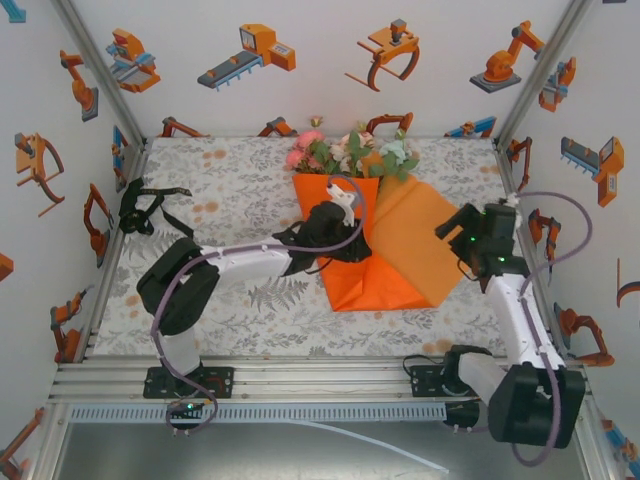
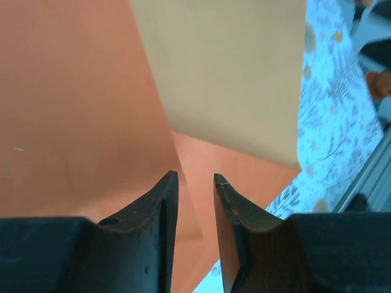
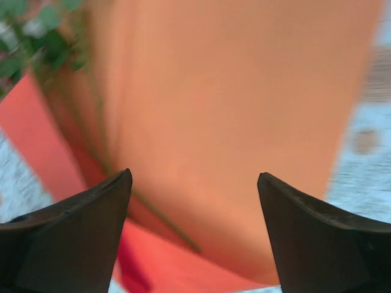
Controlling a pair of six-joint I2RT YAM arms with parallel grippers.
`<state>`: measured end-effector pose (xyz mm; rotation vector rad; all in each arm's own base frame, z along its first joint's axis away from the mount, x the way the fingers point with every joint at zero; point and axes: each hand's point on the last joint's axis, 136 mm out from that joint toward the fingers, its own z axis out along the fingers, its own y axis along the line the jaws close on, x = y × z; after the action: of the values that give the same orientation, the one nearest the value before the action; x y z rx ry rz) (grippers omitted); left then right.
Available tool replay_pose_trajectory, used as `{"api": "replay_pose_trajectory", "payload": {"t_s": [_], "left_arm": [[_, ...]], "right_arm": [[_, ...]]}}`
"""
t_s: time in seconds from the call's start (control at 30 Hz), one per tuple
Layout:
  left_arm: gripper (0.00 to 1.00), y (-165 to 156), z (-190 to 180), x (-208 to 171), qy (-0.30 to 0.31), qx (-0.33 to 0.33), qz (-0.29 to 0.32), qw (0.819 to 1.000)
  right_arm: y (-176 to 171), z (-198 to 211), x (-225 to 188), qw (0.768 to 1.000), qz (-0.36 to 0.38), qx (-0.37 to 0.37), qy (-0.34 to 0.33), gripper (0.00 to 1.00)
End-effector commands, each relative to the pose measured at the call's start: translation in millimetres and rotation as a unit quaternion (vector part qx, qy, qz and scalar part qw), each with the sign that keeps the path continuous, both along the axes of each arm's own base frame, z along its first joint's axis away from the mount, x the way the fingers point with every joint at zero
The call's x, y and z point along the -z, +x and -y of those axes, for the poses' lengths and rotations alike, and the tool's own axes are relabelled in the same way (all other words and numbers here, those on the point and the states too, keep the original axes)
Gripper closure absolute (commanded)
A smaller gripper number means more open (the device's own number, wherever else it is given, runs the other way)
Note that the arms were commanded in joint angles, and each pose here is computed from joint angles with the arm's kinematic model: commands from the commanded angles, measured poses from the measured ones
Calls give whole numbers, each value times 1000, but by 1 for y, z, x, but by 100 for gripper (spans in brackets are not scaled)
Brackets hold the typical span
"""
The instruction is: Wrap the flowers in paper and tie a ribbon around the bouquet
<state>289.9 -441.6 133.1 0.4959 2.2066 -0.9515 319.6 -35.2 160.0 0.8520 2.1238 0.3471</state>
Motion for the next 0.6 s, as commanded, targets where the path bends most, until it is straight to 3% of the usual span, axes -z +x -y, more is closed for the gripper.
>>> {"api": "replay_pose_trajectory", "payload": {"t_s": [0.0, 0.2, 0.57], "left_arm": [[65, 2, 9, 14, 30, 5, 25, 999], [62, -2, 19, 45, 59, 13, 32, 998], [61, -9, 28, 76, 28, 19, -9, 999]], "right_arm": [[-26, 43, 29, 996, -61, 67, 17, 16], [-33, 87, 65, 984, -103, 136, 50, 13], [9, 71, 109, 987, -90, 57, 120, 13]]}}
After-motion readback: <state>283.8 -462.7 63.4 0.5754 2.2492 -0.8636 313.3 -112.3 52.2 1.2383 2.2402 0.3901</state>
